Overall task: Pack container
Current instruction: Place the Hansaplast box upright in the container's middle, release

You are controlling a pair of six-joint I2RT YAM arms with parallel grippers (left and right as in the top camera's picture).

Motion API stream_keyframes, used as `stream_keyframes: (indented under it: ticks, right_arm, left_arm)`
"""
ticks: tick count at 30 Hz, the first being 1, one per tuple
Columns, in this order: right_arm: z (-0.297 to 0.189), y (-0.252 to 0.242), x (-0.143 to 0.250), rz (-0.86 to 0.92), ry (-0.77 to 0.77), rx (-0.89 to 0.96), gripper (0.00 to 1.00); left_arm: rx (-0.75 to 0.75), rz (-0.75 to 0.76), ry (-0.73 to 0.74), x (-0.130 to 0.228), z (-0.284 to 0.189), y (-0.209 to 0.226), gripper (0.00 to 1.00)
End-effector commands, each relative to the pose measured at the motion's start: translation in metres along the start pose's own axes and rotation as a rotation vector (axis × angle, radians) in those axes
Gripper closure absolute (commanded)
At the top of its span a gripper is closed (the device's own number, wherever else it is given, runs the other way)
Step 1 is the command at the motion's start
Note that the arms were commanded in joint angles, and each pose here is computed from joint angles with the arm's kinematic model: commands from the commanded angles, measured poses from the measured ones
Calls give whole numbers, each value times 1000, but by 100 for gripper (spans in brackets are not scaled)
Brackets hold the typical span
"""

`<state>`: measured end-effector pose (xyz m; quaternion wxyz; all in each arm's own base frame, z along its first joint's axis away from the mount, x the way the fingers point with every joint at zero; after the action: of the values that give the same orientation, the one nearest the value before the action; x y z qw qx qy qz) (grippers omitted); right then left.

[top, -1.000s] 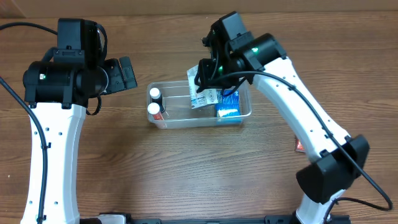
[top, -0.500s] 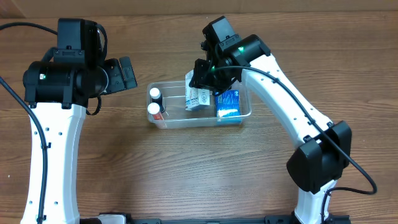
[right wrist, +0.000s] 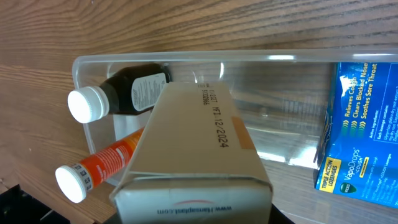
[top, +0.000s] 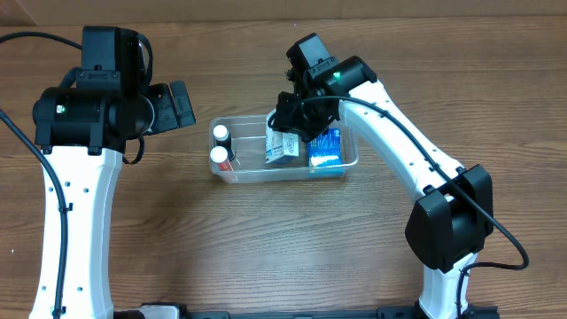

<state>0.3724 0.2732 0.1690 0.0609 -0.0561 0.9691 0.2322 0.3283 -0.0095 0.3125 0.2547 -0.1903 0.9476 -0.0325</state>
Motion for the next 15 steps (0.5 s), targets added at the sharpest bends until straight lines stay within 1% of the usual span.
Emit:
stream_keyframes:
  ticks: [1,3,5,7,8,15]
  right_arm:
    - [3,1,1,2,6,-5,64]
    - [3,1,1,3,9,-3,64]
    - [3,1,2,4,11,-2,42]
    - [3,0,2,4,12,-1,11]
    - [3,0,2,4,12,-1,0]
    - [3,1,2,5,12,-2,0]
  left_arm:
    - [11,12,1,-1,-2,-1,0]
    - [10,12,2,-1,-2,-1,0]
    - [11,12,1,-1,-2,-1,0]
    - [10,12,1,-1,-2,-1,0]
    - [10,12,1,-1,-2,-1,0]
    - [10,12,1,-1,-2,-1,0]
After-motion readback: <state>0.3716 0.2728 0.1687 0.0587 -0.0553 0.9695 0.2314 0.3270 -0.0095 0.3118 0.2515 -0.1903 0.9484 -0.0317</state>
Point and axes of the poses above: each gripper's point midway between its finger pads, its own z axis out along the fingers, its own y axis along the line the jaws close on, x = y × z, the point moved 3 cm from there along -z, back along the fingers, and after that the axes turned 7 degrees about -z, right-handed, at the moved point
